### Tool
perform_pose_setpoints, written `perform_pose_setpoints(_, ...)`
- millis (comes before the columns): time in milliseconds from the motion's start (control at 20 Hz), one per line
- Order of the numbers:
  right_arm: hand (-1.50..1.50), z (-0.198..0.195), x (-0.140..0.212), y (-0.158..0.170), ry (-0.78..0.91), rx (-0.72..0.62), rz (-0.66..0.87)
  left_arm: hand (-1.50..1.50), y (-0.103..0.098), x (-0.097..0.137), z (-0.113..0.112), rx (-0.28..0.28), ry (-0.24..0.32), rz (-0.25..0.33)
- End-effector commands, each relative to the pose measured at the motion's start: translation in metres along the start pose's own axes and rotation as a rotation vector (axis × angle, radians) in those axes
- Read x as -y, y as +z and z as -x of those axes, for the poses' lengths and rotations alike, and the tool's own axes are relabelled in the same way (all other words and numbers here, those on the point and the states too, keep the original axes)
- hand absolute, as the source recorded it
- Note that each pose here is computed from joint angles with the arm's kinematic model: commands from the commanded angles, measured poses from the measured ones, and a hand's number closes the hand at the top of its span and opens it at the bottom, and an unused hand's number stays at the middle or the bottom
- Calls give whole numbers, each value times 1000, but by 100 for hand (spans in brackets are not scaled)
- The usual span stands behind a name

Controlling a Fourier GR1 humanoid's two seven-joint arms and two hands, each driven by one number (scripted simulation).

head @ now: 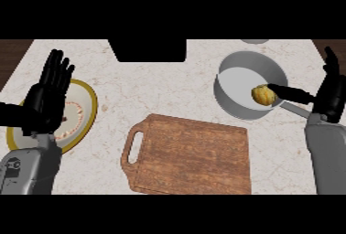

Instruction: Pick the squash from the cutting board and place it in the pot

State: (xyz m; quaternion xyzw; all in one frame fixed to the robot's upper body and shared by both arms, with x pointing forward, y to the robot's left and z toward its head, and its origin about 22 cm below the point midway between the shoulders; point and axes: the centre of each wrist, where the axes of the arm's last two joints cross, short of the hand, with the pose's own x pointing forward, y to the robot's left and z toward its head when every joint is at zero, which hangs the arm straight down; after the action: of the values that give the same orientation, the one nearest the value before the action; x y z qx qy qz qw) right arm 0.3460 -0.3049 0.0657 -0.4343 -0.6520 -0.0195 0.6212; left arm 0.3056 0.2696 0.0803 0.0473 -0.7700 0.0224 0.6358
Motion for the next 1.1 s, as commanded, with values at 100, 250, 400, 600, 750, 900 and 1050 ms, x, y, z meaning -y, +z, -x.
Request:
perform_pose_setpoints(100,-150,32,41,17,-177,-12,121,0,15,-3,13,-5,1,-10)
perform_pose_setpoints(250,-150,58,71,11,-194,3,182,0,1,0,-1,4,-3,-9)
perform_pose_setpoints(400,-150,62,106,1,-250,22,200,0,4,-5,4,8,1,-21)
perform_pose_setpoints(600,-150,76,128,13,-256,26,223,0,11,4,8,9,5,-7)
perform_pose_setpoints(750,-150,104,157,31,-277,11,244,0,4,1,9,-7,-1,-10)
perform_pose_setpoints(900,-150,126,189,34,-267,6,258,0,9,2,10,-10,-2,-6)
perform_pose_setpoints(1050,-150,140,224,31,-263,9,254,0,0,-6,0,-10,-5,-12)
